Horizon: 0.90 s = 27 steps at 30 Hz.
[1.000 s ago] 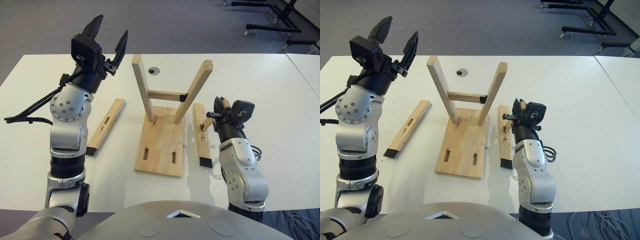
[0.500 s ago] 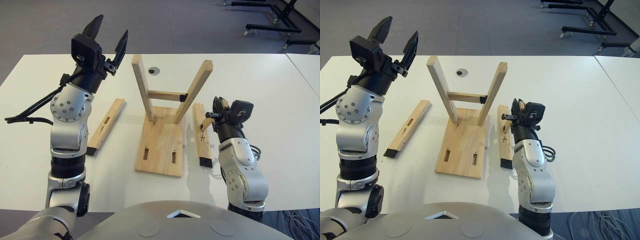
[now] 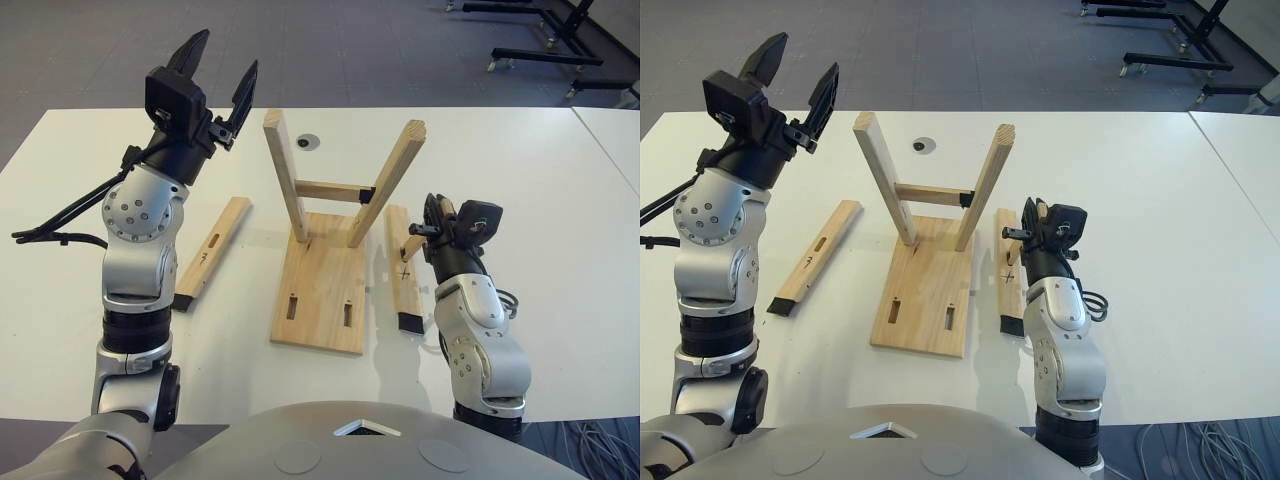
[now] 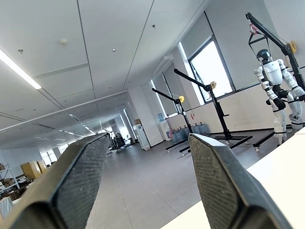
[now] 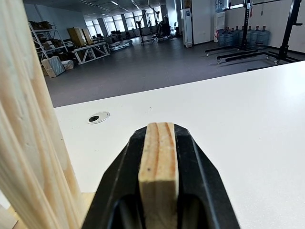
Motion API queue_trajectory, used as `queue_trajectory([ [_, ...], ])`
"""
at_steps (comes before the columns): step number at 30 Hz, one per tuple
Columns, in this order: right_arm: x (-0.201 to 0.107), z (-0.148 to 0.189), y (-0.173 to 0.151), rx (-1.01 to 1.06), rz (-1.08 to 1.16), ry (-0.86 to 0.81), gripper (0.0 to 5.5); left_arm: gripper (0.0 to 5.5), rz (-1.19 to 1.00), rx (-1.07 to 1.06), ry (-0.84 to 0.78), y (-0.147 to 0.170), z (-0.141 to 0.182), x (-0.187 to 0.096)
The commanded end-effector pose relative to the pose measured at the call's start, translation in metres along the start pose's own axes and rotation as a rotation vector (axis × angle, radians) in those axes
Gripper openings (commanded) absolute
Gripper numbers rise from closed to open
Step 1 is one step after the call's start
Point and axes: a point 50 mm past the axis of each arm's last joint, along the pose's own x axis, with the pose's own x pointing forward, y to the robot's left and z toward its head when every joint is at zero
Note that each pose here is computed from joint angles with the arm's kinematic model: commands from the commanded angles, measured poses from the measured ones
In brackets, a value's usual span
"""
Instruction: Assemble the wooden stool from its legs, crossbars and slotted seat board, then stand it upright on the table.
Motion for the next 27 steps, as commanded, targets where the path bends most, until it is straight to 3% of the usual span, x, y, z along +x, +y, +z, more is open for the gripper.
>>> queue_trajectory([
  [1, 0.001, -0.016, -0.001, -0.032, 0.007, 0.099, 0.39, 3.01, -0.020, 0.005, -0.009, -0.002, 0.002, 0.003],
  [7, 0.000, -0.028, -0.001, -0.110, 0.051, 0.224, 0.39, 3.01, -0.012, 0.006, -0.005, -0.002, 0.002, 0.002],
  [14, -0.007, -0.024, -0.024, -0.167, 0.034, 0.292, 0.39, 3.01, 0.022, 0.013, 0.004, -0.002, 0.002, -0.005],
  [27, -0.012, -0.017, -0.037, -0.160, -0.004, 0.204, 0.39, 3.01, 0.041, 0.018, 0.008, -0.001, 0.000, -0.006],
])
